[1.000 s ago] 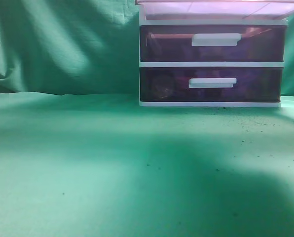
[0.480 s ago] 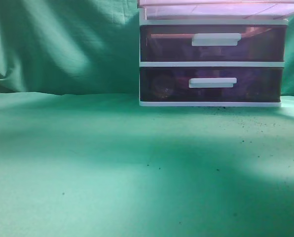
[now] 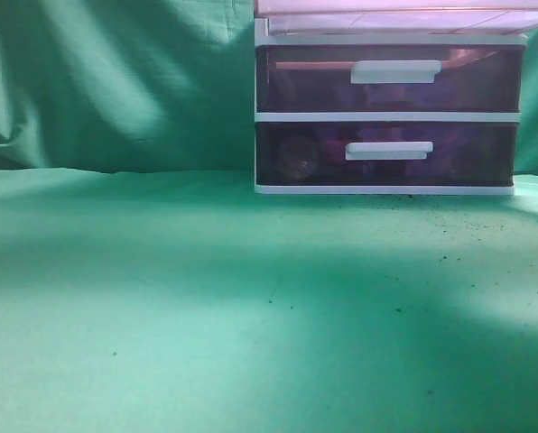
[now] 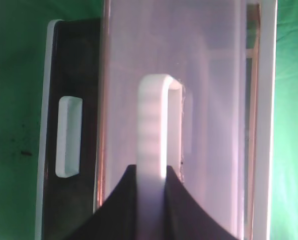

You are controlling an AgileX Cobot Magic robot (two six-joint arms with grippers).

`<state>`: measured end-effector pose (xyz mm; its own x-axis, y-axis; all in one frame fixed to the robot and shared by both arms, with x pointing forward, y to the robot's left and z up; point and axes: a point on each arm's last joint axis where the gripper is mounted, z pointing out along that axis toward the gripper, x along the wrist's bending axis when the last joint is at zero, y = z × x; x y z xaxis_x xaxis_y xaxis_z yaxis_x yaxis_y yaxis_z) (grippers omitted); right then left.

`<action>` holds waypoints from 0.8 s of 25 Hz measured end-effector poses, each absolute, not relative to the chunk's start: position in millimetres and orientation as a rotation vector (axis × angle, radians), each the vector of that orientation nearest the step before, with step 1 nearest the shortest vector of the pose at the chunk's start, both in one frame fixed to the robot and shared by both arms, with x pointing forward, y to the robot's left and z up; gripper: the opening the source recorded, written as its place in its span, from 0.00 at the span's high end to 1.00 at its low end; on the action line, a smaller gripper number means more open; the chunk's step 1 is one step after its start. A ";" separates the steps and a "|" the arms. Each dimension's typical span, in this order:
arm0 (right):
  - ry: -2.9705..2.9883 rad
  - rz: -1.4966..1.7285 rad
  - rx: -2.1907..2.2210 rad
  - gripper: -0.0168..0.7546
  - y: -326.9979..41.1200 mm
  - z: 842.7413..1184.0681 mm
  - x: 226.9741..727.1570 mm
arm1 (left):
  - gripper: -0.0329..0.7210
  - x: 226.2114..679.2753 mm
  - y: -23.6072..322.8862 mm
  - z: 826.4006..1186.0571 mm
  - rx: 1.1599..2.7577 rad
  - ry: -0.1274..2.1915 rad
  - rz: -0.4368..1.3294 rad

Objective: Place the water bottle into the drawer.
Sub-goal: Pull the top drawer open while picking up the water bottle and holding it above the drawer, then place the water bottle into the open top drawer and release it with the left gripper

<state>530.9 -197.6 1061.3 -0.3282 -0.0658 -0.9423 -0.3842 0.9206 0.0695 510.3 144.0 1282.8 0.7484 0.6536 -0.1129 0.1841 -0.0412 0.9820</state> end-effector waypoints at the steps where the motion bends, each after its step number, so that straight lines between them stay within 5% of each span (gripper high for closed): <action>1: 1.891 0.338 -0.324 0.87 -197.6 1061.3 530.9 | 0.64 519.0 136.1 1281.1 1.610 0.673 0.429; 7: 1.904 0.382 -0.266 0.87 -197.4 1061.3 530.8 | 0.64 569.1 80.1 1240.2 1.745 0.558 0.405; 20: 1.909 0.396 -0.263 0.87 -195.9 1060.1 529.8 | 0.64 618.2 72.0 1177.7 1.956 0.678 0.571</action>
